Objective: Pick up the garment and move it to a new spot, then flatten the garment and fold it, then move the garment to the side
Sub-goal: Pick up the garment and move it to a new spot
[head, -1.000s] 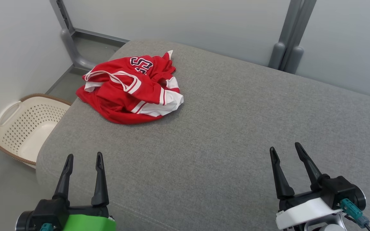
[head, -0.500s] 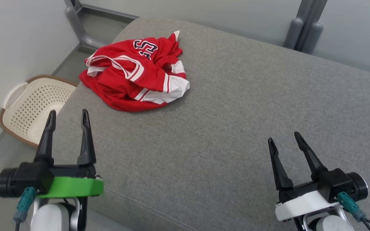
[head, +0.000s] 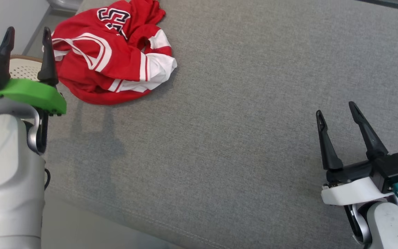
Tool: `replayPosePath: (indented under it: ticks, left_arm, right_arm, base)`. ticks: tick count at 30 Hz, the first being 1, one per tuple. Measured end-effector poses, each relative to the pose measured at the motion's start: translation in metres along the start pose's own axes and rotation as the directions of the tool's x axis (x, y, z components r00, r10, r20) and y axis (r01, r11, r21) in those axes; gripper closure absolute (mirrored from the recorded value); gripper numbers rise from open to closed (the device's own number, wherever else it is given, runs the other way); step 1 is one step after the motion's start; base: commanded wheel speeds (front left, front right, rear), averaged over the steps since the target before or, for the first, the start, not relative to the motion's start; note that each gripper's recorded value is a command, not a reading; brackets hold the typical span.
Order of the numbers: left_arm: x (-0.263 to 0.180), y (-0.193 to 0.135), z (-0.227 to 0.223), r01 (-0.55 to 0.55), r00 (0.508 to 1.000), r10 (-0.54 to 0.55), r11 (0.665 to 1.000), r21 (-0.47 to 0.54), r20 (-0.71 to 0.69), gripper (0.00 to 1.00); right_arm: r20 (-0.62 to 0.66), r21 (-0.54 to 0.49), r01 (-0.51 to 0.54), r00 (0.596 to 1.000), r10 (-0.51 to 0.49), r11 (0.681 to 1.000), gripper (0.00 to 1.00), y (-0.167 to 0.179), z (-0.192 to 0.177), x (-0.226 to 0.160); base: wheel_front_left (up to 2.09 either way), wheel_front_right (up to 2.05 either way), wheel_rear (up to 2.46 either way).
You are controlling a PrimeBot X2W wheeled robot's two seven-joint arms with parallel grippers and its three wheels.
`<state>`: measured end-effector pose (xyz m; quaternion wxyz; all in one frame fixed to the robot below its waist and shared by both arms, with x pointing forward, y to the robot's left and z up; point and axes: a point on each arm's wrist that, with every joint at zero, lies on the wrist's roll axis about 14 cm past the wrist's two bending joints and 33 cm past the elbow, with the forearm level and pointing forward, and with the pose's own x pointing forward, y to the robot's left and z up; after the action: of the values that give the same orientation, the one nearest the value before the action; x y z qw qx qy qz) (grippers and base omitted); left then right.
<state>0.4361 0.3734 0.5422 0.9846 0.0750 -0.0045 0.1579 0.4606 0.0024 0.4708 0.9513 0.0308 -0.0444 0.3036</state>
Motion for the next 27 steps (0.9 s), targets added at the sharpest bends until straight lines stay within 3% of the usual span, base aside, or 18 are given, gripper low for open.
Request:
replayPosePath:
  ticks: [3, 8, 12, 19, 23, 25, 27]
  left_arm:
    - [0.026, -0.007, -0.033, 0.012, 0.981, -0.015, 1.000, -0.016, -0.193, 0.00]
    - [0.048, -0.020, -0.082, 0.014, 0.896, -0.048, 0.997, -0.081, -0.442, 0.00]
    - [0.056, -0.031, -0.108, -0.028, 0.850, -0.075, 0.982, -0.186, -0.522, 0.00]
    - [0.047, -0.053, -0.161, -0.056, 0.751, -0.128, 0.965, -0.255, -0.648, 0.00]
    - [0.044, -0.060, -0.175, -0.052, 0.735, -0.141, 0.963, -0.263, -0.663, 0.00]
    - [0.044, -0.062, -0.177, -0.047, 0.745, -0.144, 0.963, -0.267, -0.651, 1.00]
    - [0.044, -0.063, -0.174, -0.032, 0.762, -0.148, 0.964, -0.264, -0.631, 1.00]
  right_arm:
    - [-0.022, -0.006, 0.032, 0.999, -0.032, 0.999, 0.00, -0.016, -0.012, -0.003]
    - [-0.042, -0.002, 0.074, 0.996, -0.074, 0.997, 0.00, -0.035, -0.027, -0.005]
    - [-0.069, 0.003, 0.098, 0.993, -0.097, 0.995, 0.00, -0.044, -0.041, -0.009]
    - [-0.111, -0.003, 0.145, 0.983, -0.145, 0.989, 0.00, -0.065, -0.062, -0.016]
    - [-0.121, -0.008, 0.163, 0.979, -0.163, 0.987, 0.00, -0.071, -0.067, -0.019]
    - [-0.125, -0.012, 0.175, 0.977, -0.175, 0.985, 0.00, -0.075, -0.068, -0.021]
    - [-0.125, -0.013, 0.179, 0.976, -0.179, 0.984, 0.00, -0.076, -0.068, -0.022]
  base:
    - [0.00, 0.00, 0.00]
    - [0.00, 0.00, 0.00]
    - [0.00, 0.00, 0.00]
    - [0.00, 0.00, 0.00]
    - [0.00, 0.00, 0.00]
    - [0.00, 0.00, 0.00]
    - [0.00, 0.00, 0.00]
